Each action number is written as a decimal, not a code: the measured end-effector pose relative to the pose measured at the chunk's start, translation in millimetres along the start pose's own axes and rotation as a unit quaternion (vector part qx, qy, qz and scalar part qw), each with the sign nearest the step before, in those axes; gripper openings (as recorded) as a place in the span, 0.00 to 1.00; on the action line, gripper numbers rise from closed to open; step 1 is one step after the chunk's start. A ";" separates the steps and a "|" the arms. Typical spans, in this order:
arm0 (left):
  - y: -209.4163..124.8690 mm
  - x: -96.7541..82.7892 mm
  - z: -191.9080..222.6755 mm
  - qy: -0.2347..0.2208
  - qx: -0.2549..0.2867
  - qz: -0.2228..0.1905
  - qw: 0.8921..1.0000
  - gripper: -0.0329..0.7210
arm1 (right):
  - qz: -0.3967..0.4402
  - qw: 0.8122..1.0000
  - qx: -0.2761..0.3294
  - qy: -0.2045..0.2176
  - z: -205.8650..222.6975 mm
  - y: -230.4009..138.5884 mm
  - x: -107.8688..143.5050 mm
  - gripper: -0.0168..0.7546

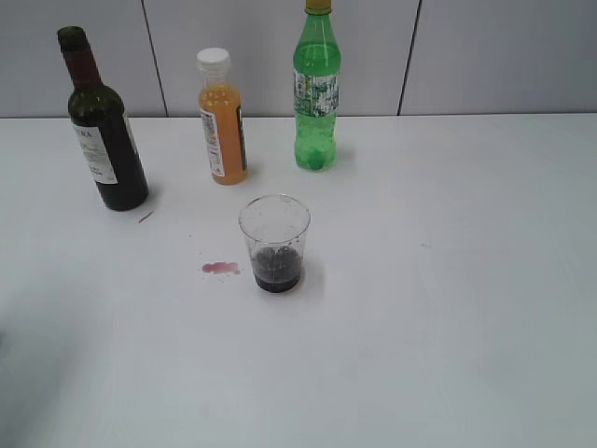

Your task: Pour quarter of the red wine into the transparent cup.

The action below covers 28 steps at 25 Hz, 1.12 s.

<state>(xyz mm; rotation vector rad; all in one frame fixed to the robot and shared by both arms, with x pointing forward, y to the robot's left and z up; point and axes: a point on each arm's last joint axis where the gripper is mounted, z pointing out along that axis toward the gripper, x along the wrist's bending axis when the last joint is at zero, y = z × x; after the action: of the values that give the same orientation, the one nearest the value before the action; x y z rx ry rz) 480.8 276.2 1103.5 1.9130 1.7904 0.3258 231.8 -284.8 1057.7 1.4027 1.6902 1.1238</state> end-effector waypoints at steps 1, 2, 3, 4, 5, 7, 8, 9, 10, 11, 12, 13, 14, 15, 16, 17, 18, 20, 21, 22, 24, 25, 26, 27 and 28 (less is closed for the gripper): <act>-2.8 3.5 -4.5 0.004 0.009 -0.006 1.000 0.82 | 0.000 1.000 0.000 0.000 0.0 0.0 0.0 0.78; -6.1 7.9 -9.5 0.009 0.015 -0.014 1.000 0.82 | 0.000 1.000 0.000 0.000 0.0 0.0 0.0 0.78; -8.9 11.9 -14.7 0.016 0.017 -0.017 1.000 0.82 | 0.000 1.000 0.000 0.000 0.0 0.0 0.0 0.78; -11.7 14.8 -19.3 0.021 0.021 -0.019 0.999 0.82 | 0.000 1.000 0.000 0.000 0.0 0.0 0.0 0.78; -15.0 15.6 -24.7 0.025 0.023 -0.019 0.999 0.82 | 0.000 1.000 0.000 0.000 0.0 0.0 0.0 0.78; -22.5 14.2 -36.2 0.028 0.028 -0.014 0.999 0.82 | 0.000 1.000 0.000 0.000 0.0 -0.1 0.0 0.78; -26.6 12.9 -41.3 0.027 0.033 -0.013 0.999 0.82 | 0.000 1.000 0.000 0.000 0.0 -0.1 0.0 0.78; -30.6 11.3 -47.7 0.028 0.031 -0.010 0.999 0.82 | 0.000 1.000 0.000 0.000 0.0 -0.1 0.0 0.78; -34.0 9.7 -54.7 0.029 0.023 -0.007 0.999 0.82 | 0.000 1.000 0.000 0.000 0.0 -0.1 0.0 0.78; -37.0 8.7 -60.9 0.032 0.015 -0.004 0.999 0.82 | 0.000 1.000 0.000 0.000 0.0 -0.1 0.0 0.78; -40.8 7.3 -68.8 0.036 0.003 0.000 0.999 0.82 | 0.000 1.000 0.000 0.000 0.0 -0.1 0.0 0.78; -45.5 6.2 -76.0 0.041 -0.010 0.003 0.999 0.82 | 0.000 1.000 0.000 0.000 0.0 -0.1 0.0 0.78; -51.9 5.1 -82.1 0.045 -0.020 0.005 0.999 0.82 | 0.000 1.000 0.000 0.000 0.0 -0.1 0.0 0.78; -59.1 4.7 -84.5 0.048 -0.024 0.005 0.999 0.82 | 0.000 1.000 0.000 0.000 0.0 -0.1 0.0 0.78; -67.7 3.8 -87.7 0.051 -0.031 0.005 0.998 0.82 | 0.000 1.000 0.000 0.000 0.0 -0.1 0.0 0.78; -78.1 3.1 -88.8 0.051 -0.033 0.005 0.998 0.82 | 0.000 1.000 0.000 0.000 0.0 -0.1 0.0 0.78; -89.0 2.3 -89.5 0.052 -0.036 0.004 0.998 0.82 | 0.000 1.000 0.000 0.000 0.0 -0.1 0.0 0.78; -110.9 0.7 -90.8 0.052 -0.045 0.006 0.998 0.82 | 0.000 1.000 0.000 0.000 0.0 -0.1 0.0 0.78; -123.1 -0.2 -91.9 0.053 -0.054 0.007 0.997 0.82 | 0.000 1.000 0.000 0.000 0.0 -0.1 0.0 0.78; -134.1 -0.8 -91.7 0.053 -0.059 0.008 0.997 0.82 | 0.000 1.000 0.000 0.000 0.0 -0.1 0.0 0.78; -157.3 -3.2 -96.2 0.054 -0.088 0.013 0.995 0.82 | 0.000 1.000 0.000 0.000 0.0 -0.1 0.0 0.78; -168.4 -4.0 -96.7 0.055 -0.101 0.016 0.993 0.82 | 0.000 1.000 0.000 0.000 0.0 -0.1 0.0 0.78; -176.9 -4.3 -96.1 0.056 -0.114 0.017 0.992 0.82 | 0.000 1.000 0.000 0.000 0.0 -0.1 0.0 0.78; -184.9 -4.9 -97.0 0.057 -0.138 0.020 0.989 0.82 | 0.000 1.000 0.000 0.000 0.0 -0.1 0.0 0.78; -192.6 -5.1 -95.9 0.059 -0.159 0.022 0.985 0.82 | 0.000 1.000 0.000 0.000 0.0 -0.1 0.0 0.78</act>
<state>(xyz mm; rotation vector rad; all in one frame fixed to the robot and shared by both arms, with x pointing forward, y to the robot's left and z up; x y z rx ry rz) 266.7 292.3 1088.4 1.7388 1.6530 0.7085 231.8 -284.8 1057.6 1.4032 1.6910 1.1232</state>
